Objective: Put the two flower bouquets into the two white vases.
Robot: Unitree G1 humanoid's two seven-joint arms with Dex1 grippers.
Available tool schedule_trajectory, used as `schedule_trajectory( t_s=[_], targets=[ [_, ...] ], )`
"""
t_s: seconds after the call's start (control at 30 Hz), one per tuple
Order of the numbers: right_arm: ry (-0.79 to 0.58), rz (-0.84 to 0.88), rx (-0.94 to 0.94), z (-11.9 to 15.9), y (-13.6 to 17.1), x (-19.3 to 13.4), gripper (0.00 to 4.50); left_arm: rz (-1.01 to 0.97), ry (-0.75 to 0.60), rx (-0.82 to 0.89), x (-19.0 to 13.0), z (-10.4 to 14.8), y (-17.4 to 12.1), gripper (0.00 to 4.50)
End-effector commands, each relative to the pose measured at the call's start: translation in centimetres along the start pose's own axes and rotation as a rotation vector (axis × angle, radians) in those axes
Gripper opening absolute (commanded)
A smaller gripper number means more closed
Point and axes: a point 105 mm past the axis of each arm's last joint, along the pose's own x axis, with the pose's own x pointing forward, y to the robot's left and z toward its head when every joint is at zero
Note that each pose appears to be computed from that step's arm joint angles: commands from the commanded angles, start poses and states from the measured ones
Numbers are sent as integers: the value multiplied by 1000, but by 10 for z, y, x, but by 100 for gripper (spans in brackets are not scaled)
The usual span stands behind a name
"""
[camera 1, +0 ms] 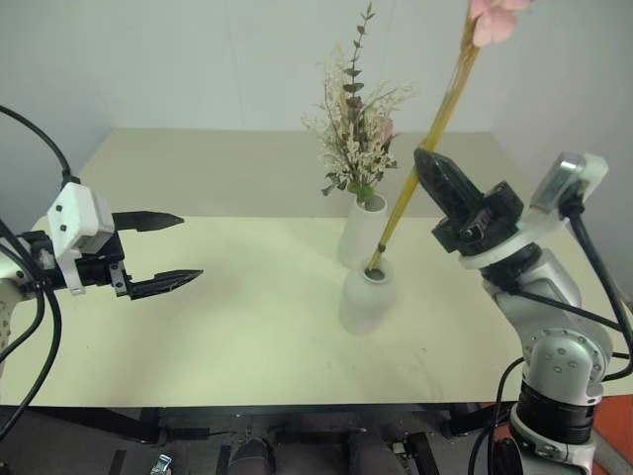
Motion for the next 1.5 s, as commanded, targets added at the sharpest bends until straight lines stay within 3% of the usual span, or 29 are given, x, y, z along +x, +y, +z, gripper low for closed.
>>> schedule_trajectory(
  t_s=[0.03, 0.33, 0.43, 0.57, 0.8, 0.83, 1.13, 1.33, 1.5],
  targets=[
    [-27, 9, -44, 5, 1, -2, 1, 14, -22, 66, -4, 15, 3, 450],
    [-15, 22, -77, -16, 3, -9, 1, 21, -23, 76, -6, 19, 4, 450],
    [-5, 33, -90, -20, 4, -13, 70, 22, -21, 77, -6, 18, 4, 450],
    [16, 59, -78, -23, 8, -17, 201, 22, -21, 77, -6, 19, 4, 450],
    [182, 55, -133, -34, 10, -46, 433, 20, -18, 81, -6, 19, 6, 450],
    [215, 52, -160, -33, 8, -54, 447, 20, -17, 81, -7, 19, 6, 450],
    [564, 248, -381, 22, -11, -123, 447, 34, 0, 84, -12, 18, 10, 450],
    [797, 119, -473, 65, -53, -149, 447, 63, 22, 73, -22, 14, 8, 450],
    [866, 54, -550, 88, -70, -155, 447, 85, 49, 66, -31, 11, 6, 450]
  ],
)
